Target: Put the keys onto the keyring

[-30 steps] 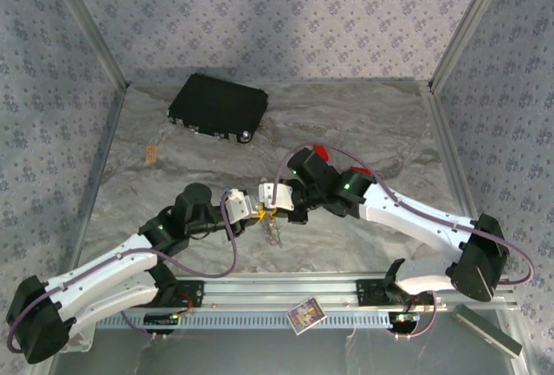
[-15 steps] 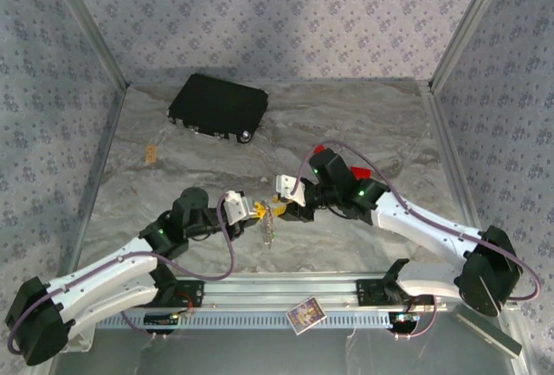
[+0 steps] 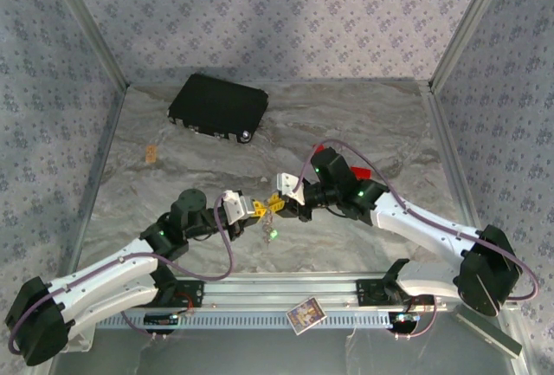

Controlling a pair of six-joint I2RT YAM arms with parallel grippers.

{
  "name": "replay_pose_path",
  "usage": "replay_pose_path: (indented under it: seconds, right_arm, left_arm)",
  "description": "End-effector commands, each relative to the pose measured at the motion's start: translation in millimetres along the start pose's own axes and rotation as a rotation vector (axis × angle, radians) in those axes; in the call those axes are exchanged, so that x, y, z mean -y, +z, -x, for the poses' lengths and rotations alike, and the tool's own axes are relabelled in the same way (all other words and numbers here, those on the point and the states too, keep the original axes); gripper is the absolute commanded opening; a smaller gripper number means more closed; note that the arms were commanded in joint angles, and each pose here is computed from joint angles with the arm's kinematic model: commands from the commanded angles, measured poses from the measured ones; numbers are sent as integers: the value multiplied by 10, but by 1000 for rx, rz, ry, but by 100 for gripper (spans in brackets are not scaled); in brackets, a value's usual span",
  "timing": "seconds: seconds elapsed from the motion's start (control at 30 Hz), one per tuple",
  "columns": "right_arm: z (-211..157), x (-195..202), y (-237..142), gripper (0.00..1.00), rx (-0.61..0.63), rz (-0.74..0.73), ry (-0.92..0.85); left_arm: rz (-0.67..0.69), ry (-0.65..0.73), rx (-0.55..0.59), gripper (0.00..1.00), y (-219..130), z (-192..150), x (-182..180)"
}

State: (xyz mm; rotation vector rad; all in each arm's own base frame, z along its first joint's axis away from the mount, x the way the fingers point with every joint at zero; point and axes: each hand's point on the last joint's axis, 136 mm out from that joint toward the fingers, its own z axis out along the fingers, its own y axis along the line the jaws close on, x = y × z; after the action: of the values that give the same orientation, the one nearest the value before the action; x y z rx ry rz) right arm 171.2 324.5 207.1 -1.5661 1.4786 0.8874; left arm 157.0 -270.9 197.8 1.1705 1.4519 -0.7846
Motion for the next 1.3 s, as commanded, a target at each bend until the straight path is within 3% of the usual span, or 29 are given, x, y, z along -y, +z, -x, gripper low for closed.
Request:
replay_pose_path:
  seconds: [0.0, 0.17, 0.3, 0.4, 0.5, 0.7, 0.93, 1.27]
  right_arm:
    - [9, -8, 25, 12, 17, 21, 13]
    - [-7, -5, 34, 11, 10, 21, 12]
    - [3, -8, 32, 0, 7, 25, 11]
    - [8, -5, 17, 0, -10, 20, 3]
    - [-3, -6, 5, 0, -58, 8, -24]
    - [-22, -18, -5, 0, -160, -2, -84]
    - [-14, -25, 54, 0, -247, -3, -136]
    - [99, -36, 63, 0, -211, 0, -151]
  left_arm:
    - [-22, 17, 78, 0, 0, 197, 33]
    - [-24, 19, 82, 0, -5, 207, 38]
    - [-23, 15, 80, 0, -4, 203, 35]
    - [-3, 13, 68, 19, -8, 189, 2]
    - [16, 23, 33, 24, -23, 161, -31]
    - [22, 36, -67, 24, -26, 70, -62]
    - [2, 45, -65, 20, 2, 123, -51]
    - [-17, 42, -87, 17, 28, 53, -23]
